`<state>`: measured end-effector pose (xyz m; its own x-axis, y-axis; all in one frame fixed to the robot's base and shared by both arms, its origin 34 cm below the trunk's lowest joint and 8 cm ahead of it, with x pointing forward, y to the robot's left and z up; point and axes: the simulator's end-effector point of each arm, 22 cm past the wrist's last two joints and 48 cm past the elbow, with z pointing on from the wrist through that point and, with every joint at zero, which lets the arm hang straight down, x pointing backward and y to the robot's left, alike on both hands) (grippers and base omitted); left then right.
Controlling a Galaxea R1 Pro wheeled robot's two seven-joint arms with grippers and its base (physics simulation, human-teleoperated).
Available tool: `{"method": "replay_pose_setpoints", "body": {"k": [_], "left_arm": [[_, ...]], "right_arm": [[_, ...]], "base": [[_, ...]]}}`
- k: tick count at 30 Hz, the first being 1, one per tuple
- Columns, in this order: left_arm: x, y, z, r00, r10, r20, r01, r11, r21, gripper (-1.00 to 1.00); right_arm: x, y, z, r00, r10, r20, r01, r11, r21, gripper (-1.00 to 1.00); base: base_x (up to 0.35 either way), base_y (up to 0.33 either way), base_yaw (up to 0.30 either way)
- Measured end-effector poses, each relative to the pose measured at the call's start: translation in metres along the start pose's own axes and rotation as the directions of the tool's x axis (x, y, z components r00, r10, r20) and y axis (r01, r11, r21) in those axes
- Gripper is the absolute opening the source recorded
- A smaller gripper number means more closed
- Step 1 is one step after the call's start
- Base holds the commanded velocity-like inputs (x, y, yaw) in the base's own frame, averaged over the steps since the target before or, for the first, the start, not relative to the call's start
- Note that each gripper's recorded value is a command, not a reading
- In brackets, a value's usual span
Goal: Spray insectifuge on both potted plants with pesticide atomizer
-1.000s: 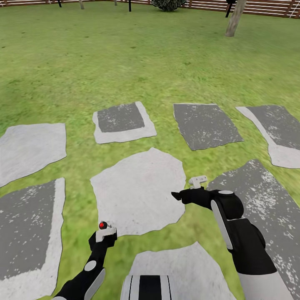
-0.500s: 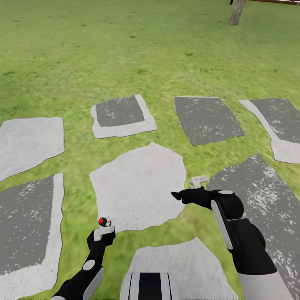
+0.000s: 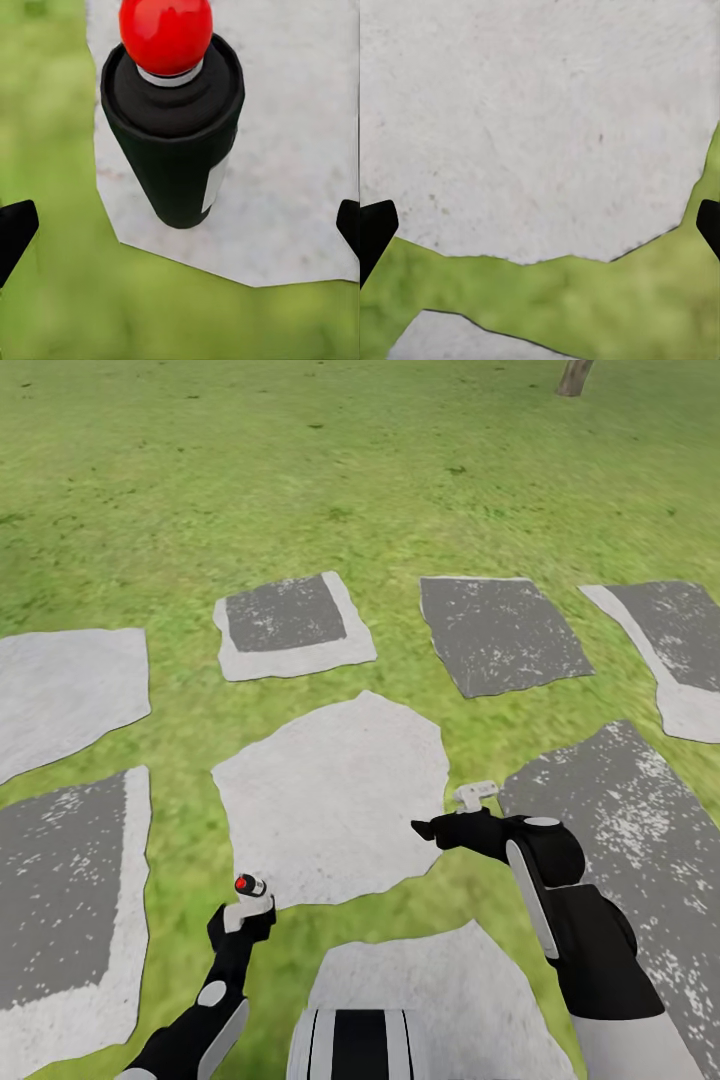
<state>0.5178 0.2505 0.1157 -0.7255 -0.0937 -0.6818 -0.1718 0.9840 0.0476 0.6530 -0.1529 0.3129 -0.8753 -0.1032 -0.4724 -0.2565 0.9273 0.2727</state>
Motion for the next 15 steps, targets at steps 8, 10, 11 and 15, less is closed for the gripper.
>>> {"method": "replay_pose_setpoints", "body": {"k": [8, 10, 11, 15], "left_arm": [[-0.011, 0.010, -0.004, 0.997, -0.008, 0.072, 0.009, 1.000, -0.011, 1.00], [-0.011, 0.011, -0.004, 0.997, -0.007, 0.076, 0.008, 1.000, -0.011, 1.00], [-0.011, 0.012, -0.005, 0.997, -0.007, 0.080, 0.008, 1.000, -0.012, 1.00], [-0.002, 0.015, -0.004, 0.997, -0.004, 0.071, 0.005, 1.000, -0.016, 1.00]], "right_arm": [[0.000, 0.000, 0.000, 1.000, 0.001, 0.001, -0.001, 1.000, 0.001, 1.00], [0.000, 0.000, 0.000, 1.000, 0.000, 0.001, 0.000, 1.000, 0.000, 1.00], [0.000, 0.001, 0.000, 1.000, -0.001, 0.000, 0.001, 1.000, -0.001, 1.00], [0.007, -0.002, 0.007, 1.000, 0.005, -0.015, -0.005, 1.000, -0.002, 1.00]], "base": [[0.000, 0.000, 0.000], [0.000, 0.000, 0.000], [0.000, 0.000, 0.000], [0.000, 0.000, 0.000]]}}
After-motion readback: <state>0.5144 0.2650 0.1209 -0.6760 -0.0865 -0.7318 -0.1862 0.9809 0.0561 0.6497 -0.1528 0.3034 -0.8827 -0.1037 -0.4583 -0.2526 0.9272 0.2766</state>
